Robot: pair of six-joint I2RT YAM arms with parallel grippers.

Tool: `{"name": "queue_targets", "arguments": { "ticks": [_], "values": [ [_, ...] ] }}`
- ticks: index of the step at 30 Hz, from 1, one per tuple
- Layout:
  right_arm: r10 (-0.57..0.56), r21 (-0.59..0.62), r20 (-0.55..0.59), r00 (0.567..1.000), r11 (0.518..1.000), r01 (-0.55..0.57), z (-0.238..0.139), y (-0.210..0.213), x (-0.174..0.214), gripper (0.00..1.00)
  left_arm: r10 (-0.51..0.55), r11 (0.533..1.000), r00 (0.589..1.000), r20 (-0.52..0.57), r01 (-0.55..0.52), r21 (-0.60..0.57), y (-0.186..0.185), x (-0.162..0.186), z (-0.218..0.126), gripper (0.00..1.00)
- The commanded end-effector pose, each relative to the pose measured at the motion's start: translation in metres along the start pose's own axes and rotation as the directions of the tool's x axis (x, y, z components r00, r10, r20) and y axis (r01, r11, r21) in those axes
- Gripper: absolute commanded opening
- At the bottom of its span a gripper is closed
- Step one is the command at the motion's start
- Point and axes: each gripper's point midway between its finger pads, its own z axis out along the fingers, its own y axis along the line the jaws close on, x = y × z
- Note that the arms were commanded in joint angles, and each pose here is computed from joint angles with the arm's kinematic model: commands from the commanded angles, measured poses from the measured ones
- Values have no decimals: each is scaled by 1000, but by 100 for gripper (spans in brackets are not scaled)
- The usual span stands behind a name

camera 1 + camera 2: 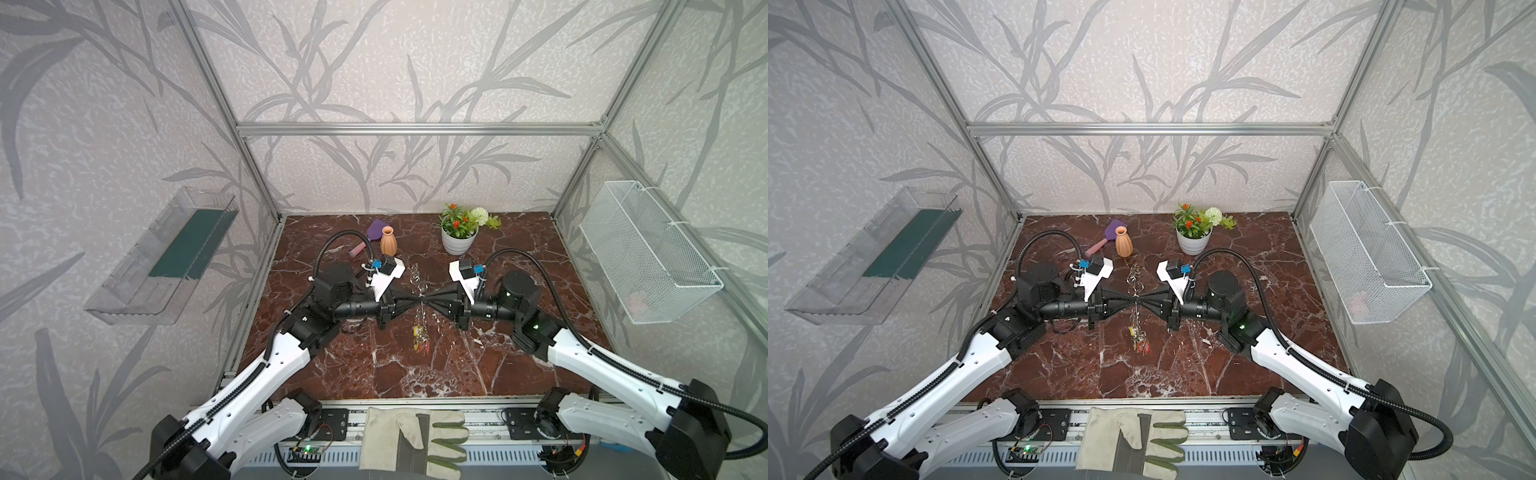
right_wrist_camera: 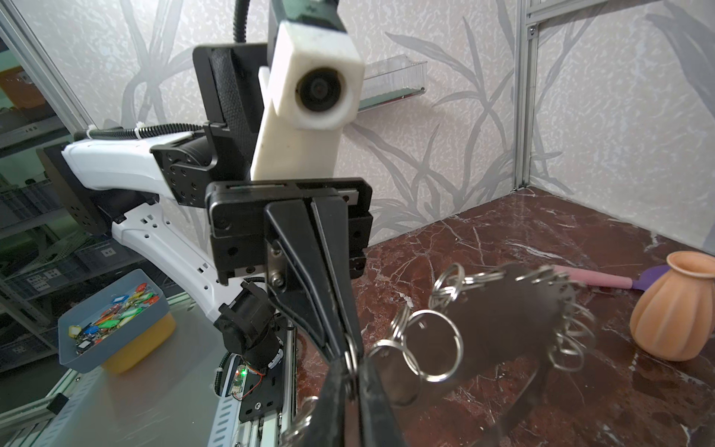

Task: Put the keys on the keyring
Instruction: 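Hold the plate up with both grippers, keys dangling beneath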

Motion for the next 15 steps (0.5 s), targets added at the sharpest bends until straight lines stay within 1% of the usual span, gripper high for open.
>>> {"name": "queue_targets", "arguments": {
  "ticks": [1, 2, 11, 15],
  "values": [
    [-41, -22, 58, 997, 999, 42, -3, 10, -23, 26, 1, 996, 999, 40, 3, -92, 10, -4, -9, 0],
    [-39, -17, 61, 997, 999, 40, -3, 9, -24, 28, 3, 995, 999, 41, 1, -100, 10, -4, -10, 0],
    [-14, -20, 60, 998, 1000, 15, 0, 6, -26, 30, 6, 991, 1000, 24, -2, -131, 10, 6, -17, 0],
    [-12, -13, 56, 998, 1000, 13, 0, 4, -24, 32, 16, 987, 1000, 20, -13, -162, 14, 9, -20, 0]
  ]
}}
